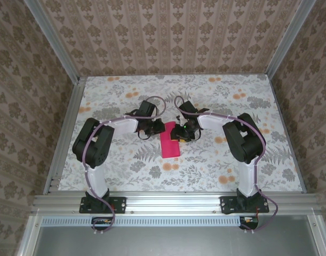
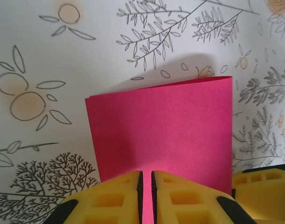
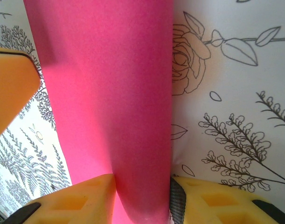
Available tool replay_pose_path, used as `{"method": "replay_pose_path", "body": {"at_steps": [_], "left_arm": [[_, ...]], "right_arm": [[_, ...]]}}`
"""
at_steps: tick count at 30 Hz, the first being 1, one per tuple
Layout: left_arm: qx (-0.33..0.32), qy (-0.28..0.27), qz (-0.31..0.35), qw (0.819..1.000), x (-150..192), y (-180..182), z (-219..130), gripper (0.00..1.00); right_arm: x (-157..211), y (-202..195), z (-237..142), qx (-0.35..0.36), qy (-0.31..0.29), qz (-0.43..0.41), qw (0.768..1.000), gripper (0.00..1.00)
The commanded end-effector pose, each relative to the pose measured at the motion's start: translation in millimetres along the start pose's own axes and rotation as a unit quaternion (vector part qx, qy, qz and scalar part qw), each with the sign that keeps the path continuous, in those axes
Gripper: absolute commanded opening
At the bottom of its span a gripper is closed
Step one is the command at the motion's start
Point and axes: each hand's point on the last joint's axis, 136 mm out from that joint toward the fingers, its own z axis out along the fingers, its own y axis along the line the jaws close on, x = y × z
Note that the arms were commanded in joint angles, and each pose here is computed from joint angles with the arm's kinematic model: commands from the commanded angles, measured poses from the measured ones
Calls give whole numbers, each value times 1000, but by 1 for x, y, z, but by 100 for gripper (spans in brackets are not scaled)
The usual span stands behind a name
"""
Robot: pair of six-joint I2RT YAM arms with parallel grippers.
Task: Fold a paper plane with a square sheet of paper (pick it up from the middle)
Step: Hold the square sheet of paper at the center of the table.
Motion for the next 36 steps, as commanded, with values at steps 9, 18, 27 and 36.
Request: {"method": "replay_pose_path", "body": {"at_steps": [9,18,27,36], "left_arm": [[9,11,2,1000,2,-7,2,16],[16,6,7,1000,1,-10,0,16],[2,20,4,1000,7,-3,5,15],[-34,36,-13,999,17,16,10,14]], "right_arm": [[35,-75,43,134,55,17,989,41],[36,-79,48,141,59,18,988,41],[38,-81,51,144,63,17,987,41],[36,-78,49,141,60,17,988,41]]}}
